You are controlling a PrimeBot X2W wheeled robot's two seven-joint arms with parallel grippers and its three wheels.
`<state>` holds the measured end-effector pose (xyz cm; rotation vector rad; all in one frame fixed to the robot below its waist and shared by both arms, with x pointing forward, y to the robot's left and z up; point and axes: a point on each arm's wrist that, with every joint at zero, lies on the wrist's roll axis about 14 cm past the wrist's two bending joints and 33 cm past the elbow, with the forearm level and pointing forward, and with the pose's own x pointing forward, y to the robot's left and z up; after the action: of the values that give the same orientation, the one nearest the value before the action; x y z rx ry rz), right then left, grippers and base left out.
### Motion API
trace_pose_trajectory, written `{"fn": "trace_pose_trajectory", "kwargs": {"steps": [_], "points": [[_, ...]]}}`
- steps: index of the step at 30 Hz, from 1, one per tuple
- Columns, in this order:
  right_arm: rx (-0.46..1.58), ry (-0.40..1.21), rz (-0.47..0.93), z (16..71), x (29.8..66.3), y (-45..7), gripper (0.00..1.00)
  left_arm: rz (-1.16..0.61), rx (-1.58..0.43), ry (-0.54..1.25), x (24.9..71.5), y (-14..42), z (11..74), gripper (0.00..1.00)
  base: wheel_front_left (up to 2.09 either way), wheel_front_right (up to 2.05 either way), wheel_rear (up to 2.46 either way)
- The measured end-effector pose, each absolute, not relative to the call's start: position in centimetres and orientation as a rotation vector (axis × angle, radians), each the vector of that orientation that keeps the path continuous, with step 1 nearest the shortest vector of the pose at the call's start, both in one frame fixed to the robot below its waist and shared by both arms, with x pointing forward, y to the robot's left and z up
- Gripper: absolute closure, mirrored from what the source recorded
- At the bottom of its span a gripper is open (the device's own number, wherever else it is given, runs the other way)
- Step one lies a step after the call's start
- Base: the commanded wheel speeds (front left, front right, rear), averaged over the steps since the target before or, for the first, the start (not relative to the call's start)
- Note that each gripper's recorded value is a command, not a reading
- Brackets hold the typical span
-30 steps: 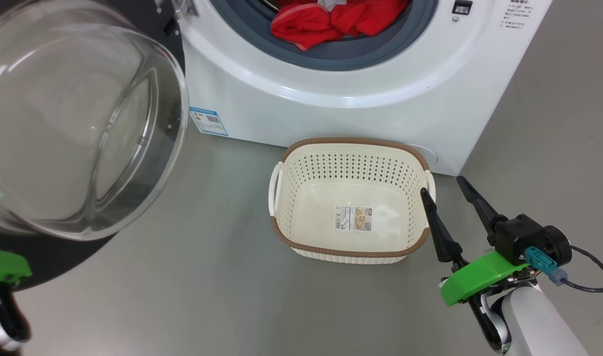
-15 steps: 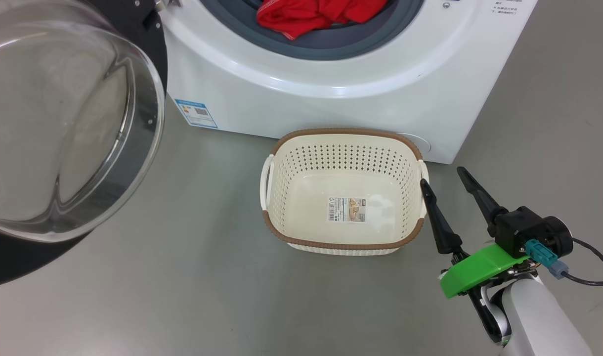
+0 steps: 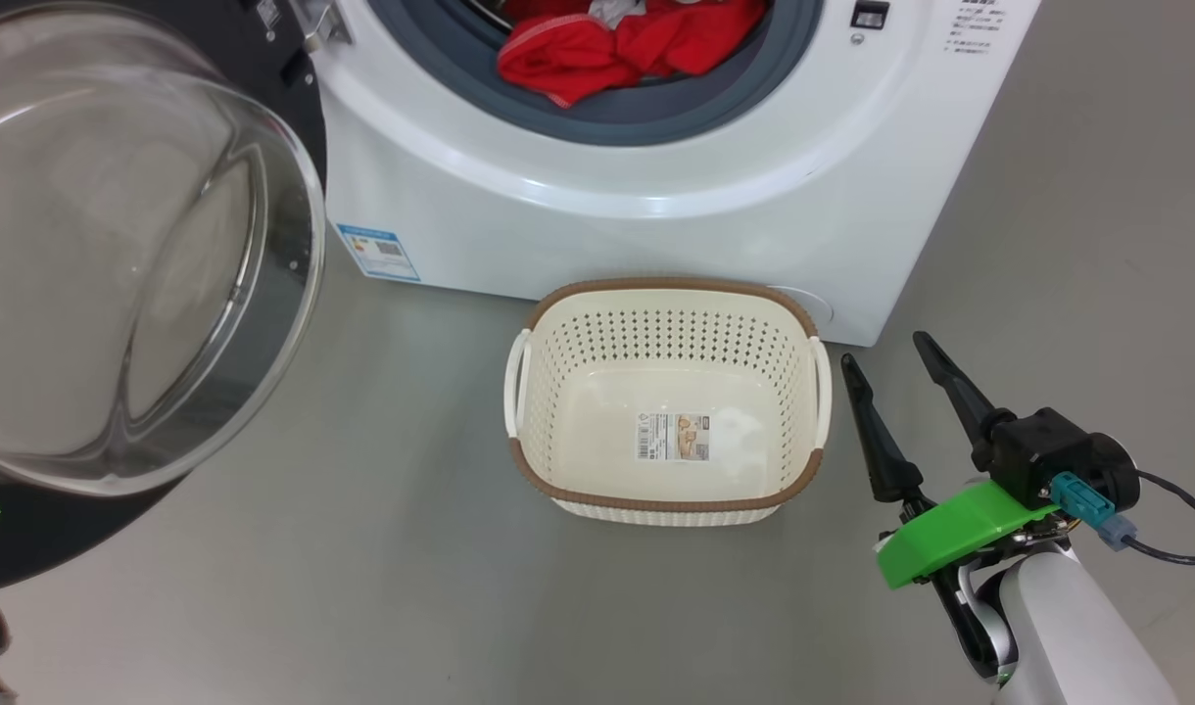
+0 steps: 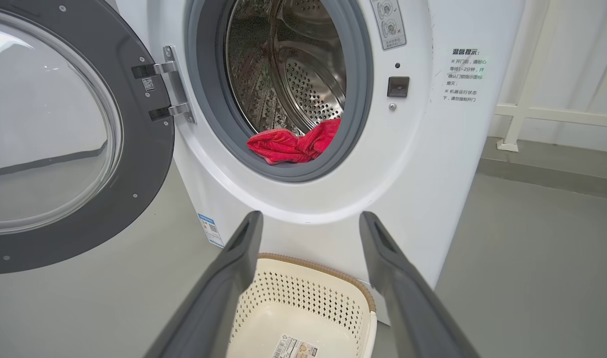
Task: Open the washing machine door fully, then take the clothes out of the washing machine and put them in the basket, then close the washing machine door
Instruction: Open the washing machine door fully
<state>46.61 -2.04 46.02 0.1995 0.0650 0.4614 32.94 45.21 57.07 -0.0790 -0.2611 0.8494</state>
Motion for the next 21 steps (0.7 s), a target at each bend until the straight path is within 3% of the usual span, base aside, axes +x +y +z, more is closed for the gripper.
{"fn": "trace_pose_trajectory", "kwargs": {"steps": [11,14,21], "points": [[0.217,0.011,0.389,48.2,46.4,-4.9,0.00,0.549,-0.068,-0.370,37.4,38.7,61.5,0.00,0.00,0.00,0.00],[0.223,-0.004,0.355,48.7,46.2,-6.1,0.00,0.405,-0.232,-0.426,39.2,35.3,62.2,0.00,0.00,0.00,0.00],[0.245,-0.062,0.256,50.6,45.8,-10.0,0.00,0.239,-0.330,-0.415,41.3,30.8,62.2,0.00,0.00,0.00,0.00]]}}
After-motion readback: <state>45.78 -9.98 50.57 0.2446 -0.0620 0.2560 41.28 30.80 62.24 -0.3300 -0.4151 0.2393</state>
